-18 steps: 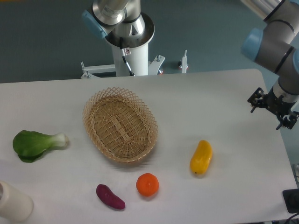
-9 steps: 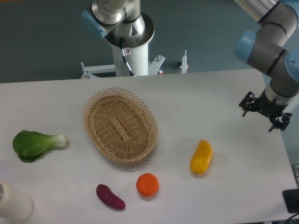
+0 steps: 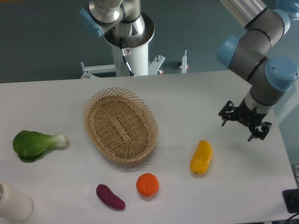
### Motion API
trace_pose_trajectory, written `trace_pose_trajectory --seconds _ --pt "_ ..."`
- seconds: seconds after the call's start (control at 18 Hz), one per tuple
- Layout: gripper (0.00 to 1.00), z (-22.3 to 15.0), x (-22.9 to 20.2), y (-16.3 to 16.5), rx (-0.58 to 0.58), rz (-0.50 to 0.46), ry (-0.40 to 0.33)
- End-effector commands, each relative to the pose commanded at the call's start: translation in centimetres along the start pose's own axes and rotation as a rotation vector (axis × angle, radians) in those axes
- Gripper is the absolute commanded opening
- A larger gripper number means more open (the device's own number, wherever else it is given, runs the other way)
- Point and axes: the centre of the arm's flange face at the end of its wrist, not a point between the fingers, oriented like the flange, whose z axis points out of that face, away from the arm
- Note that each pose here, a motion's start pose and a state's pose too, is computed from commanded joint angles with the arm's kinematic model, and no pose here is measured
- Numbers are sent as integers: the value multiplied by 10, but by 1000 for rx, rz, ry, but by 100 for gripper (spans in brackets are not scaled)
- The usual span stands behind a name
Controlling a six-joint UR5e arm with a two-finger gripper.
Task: Pick up the mango from the table
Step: 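Move the open gripper over the yellow mango and lower toward it, then lower the gripper around the yellow mango and close the fingers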
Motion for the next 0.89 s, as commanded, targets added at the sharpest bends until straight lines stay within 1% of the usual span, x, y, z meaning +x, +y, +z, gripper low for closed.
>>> trace_pose_trajectory --seconds 0.06,0.17,0.33,0.44,0.5,0.67,0.89 --pt "100 5 2 -6 -2 -4 7" --pt "100 16 1 -14 2 -55 21" --pt "100 27 1 -25 17 -94 9" --pt "100 38 2 -40 26 -121 -6" --pt "100 40 2 -43 30 -130 -17" --pt "100 48 8 -52 27 -141 -7" --pt "100 65 13 -66 25 -146 -14"
